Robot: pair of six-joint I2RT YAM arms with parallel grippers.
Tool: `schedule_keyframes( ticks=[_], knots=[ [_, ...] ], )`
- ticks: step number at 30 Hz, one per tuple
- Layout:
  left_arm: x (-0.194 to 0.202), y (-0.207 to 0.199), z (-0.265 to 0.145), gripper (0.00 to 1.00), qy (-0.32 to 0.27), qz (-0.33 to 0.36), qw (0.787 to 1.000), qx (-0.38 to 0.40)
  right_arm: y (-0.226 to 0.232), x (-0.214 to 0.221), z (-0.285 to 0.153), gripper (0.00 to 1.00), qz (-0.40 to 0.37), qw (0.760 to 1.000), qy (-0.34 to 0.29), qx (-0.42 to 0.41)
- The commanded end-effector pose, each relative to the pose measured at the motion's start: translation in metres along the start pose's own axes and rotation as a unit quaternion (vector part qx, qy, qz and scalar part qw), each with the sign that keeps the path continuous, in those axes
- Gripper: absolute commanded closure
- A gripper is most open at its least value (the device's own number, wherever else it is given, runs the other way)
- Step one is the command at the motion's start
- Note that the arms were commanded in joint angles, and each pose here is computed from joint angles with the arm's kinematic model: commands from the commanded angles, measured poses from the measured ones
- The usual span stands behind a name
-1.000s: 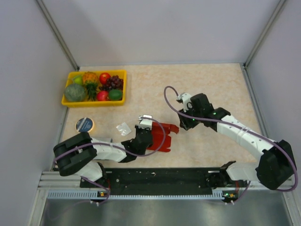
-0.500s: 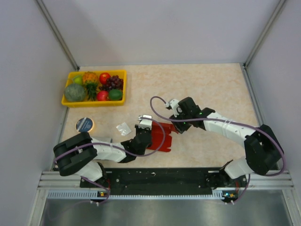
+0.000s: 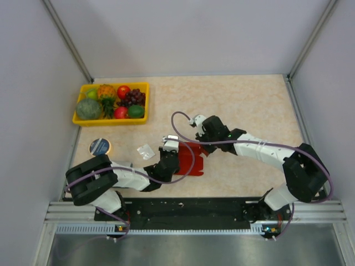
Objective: Fold the paper box
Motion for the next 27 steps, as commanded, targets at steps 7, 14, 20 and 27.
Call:
schedule_keyframes(
  ticks=[7,14,20,27],
  knots=[
    [-0.008,-0.008,0.009,1.00,-0.029,-0.047,0.998,-0.032,0.017,-0.026,0.001,1.00,0.305,0.935,-0.032,0.180],
    [-0.006,-0.004,0.006,1.00,-0.026,-0.045,0.998,-0.034,0.015,-0.031,-0.011,0.97,0.279,0.943,-0.045,0.177],
    [0.000,-0.001,0.006,1.00,-0.024,-0.037,0.998,-0.034,0.024,-0.023,-0.023,0.73,0.099,0.990,-0.083,0.058],
    [-0.001,0.001,0.005,1.00,-0.023,-0.033,0.999,-0.032,0.026,-0.008,-0.026,0.65,0.074,0.991,-0.104,-0.026]
  ],
)
Point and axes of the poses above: each gripper's point midway between its finger pads, its own z axis out along the fingers, its own y axis along the line the jaws close on, x = y × z, the point moved 7 cm from there along -z, back along the fingers, and after that the axes turned 13 degrees about -z, right-handed, at the moved point
